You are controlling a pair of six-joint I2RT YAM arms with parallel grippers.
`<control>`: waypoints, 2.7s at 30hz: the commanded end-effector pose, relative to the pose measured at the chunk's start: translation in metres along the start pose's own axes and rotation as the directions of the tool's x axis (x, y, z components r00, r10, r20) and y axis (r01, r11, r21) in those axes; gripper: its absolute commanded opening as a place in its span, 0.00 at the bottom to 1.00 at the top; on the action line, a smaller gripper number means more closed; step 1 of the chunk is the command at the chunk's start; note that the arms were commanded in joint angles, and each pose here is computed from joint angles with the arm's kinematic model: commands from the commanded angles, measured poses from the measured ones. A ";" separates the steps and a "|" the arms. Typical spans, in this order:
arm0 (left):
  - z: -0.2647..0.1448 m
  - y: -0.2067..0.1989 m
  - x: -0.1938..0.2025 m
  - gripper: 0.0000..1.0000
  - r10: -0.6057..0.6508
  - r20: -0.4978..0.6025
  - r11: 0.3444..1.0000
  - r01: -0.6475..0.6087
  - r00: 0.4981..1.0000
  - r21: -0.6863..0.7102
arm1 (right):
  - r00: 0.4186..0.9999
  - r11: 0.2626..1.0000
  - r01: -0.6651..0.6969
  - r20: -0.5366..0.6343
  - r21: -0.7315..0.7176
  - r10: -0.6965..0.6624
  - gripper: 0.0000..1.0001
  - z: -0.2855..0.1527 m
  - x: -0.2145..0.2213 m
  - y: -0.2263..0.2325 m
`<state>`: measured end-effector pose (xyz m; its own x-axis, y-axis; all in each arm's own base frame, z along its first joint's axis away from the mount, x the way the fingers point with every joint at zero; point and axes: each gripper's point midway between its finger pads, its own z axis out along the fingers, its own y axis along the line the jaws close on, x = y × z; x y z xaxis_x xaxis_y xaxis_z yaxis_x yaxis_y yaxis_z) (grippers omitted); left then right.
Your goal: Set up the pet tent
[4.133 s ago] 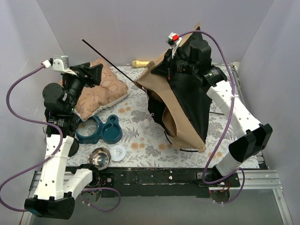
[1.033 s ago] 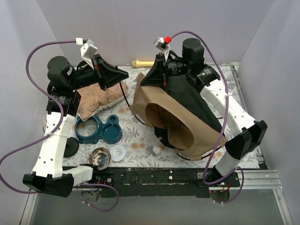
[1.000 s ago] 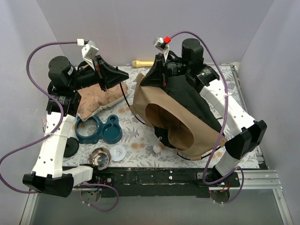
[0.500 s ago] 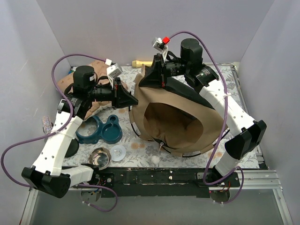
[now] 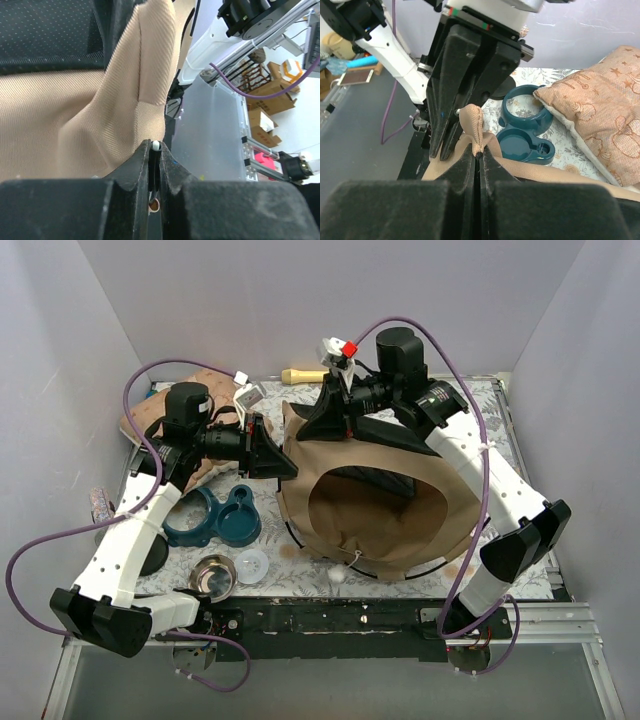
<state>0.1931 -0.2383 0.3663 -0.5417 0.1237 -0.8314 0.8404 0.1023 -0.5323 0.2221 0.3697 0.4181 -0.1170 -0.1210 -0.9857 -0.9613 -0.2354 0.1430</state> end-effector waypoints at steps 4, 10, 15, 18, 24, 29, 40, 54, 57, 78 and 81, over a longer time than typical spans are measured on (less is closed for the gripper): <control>0.005 -0.010 0.011 0.00 -0.119 -0.037 0.991 0.121 0.992 0.052 | 0.987 0.984 0.162 -0.008 -0.068 -0.163 0.01 -0.003 -0.015 0.040; 0.009 -0.014 0.010 0.00 -0.108 -0.047 0.991 0.111 0.993 0.068 | 0.987 0.985 0.156 -0.027 -0.080 -0.159 0.01 0.002 -0.008 0.042; 0.011 -0.013 0.014 0.00 -0.105 -0.055 0.992 0.109 0.993 0.066 | 0.988 0.985 0.152 -0.028 -0.085 -0.155 0.01 0.005 -0.007 0.043; 0.012 -0.014 0.017 0.00 -0.104 -0.060 0.991 0.108 0.993 0.073 | 0.990 0.987 0.137 -0.024 -0.078 -0.140 0.01 0.006 -0.009 0.043; 0.011 -0.015 0.025 0.00 -0.119 -0.067 0.990 0.124 0.991 0.071 | 0.994 0.992 0.107 -0.004 -0.065 -0.107 0.01 0.008 -0.015 0.038; 0.010 -0.015 0.026 0.00 -0.107 -0.066 0.992 0.111 0.992 0.060 | 0.996 0.993 0.088 0.012 -0.080 -0.087 0.01 0.008 -0.018 0.039; 0.009 -0.020 0.018 0.00 -0.085 -0.059 0.994 0.089 0.995 0.069 | 0.993 0.988 0.099 -0.049 -0.122 -0.106 0.01 0.015 -0.001 0.049; 0.008 -0.023 0.019 0.00 -0.082 -0.062 0.993 0.086 0.995 0.079 | 0.995 0.992 0.077 -0.056 -0.099 -0.083 0.01 0.016 0.002 0.044; 0.008 -0.022 0.025 0.00 -0.088 -0.068 0.993 0.093 0.994 0.079 | 0.998 0.995 0.052 -0.028 -0.081 -0.054 0.01 0.013 -0.007 0.038; 0.009 -0.025 0.016 0.00 -0.070 -0.060 0.993 0.075 0.996 0.093 | 0.996 0.996 0.016 -0.085 -0.091 -0.024 0.01 0.011 0.015 0.038; 0.009 -0.023 0.020 0.00 -0.081 -0.066 0.992 0.087 0.995 0.090 | 0.996 0.996 0.021 -0.086 -0.092 -0.029 0.01 0.011 0.016 0.038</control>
<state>0.1694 -0.2461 0.3600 -0.5727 0.1646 -0.8031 0.8166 0.0282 -0.5766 0.1927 0.3691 0.3972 -0.1101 -0.2209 -0.9691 -0.9463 -0.2749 0.1701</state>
